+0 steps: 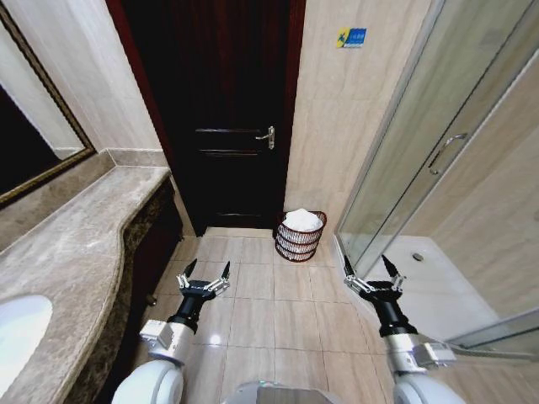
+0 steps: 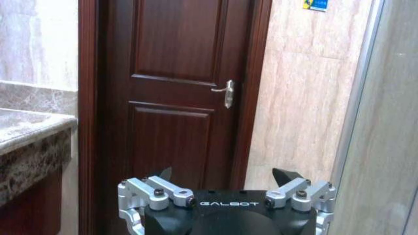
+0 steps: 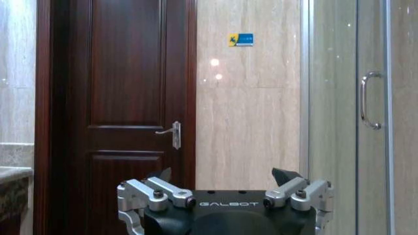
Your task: Discard the used towel into the hamper.
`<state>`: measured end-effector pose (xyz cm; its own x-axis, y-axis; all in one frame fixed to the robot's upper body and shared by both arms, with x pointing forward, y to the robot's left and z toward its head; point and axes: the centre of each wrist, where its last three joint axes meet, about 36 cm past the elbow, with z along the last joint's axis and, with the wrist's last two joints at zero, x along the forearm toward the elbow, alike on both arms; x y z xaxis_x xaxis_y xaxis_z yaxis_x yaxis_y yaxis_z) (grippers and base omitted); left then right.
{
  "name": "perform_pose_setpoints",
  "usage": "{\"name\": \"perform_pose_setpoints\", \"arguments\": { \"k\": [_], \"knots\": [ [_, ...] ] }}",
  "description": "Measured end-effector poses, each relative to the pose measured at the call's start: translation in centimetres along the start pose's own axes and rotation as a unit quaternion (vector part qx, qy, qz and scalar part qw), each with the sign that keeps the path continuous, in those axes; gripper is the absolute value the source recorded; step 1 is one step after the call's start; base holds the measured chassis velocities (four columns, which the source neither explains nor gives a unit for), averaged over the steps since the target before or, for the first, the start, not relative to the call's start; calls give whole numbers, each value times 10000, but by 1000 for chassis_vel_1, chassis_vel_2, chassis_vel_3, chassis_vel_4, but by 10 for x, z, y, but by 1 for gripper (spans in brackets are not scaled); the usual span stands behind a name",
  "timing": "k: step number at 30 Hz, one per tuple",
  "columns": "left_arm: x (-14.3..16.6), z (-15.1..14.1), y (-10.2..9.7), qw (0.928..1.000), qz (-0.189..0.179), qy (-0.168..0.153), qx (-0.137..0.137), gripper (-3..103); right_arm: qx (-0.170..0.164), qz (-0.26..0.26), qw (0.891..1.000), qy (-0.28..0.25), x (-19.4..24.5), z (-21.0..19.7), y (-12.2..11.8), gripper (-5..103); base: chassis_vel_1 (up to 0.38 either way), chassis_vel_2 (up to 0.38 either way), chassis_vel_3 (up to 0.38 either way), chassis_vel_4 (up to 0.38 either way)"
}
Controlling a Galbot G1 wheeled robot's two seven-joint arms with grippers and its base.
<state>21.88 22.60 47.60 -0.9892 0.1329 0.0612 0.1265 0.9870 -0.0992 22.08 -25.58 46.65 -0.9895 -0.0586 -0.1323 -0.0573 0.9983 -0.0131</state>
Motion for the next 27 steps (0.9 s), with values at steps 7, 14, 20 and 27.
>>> {"name": "perform_pose_setpoints", "arguments": {
  "k": [7, 14, 20, 27],
  "knots": [
    [0, 0, 0, 10000, 0, 0, 0, 100, 0, 0, 10000, 0, 0, 0, 0, 100, 9, -8, -18, 14],
    [0, 0, 0, 10000, 0, 0, 0, 100, 0, 0, 10000, 0, 0, 0, 0, 100, 44, -55, -49, 52],
    [0, 0, 0, 10000, 0, 0, 0, 100, 0, 0, 10000, 0, 0, 0, 0, 100, 4, -10, -5, 8],
    [0, 0, 0, 10000, 0, 0, 0, 100, 0, 0, 10000, 0, 0, 0, 0, 100, 0, 0, 0, 0]
  ]
}}
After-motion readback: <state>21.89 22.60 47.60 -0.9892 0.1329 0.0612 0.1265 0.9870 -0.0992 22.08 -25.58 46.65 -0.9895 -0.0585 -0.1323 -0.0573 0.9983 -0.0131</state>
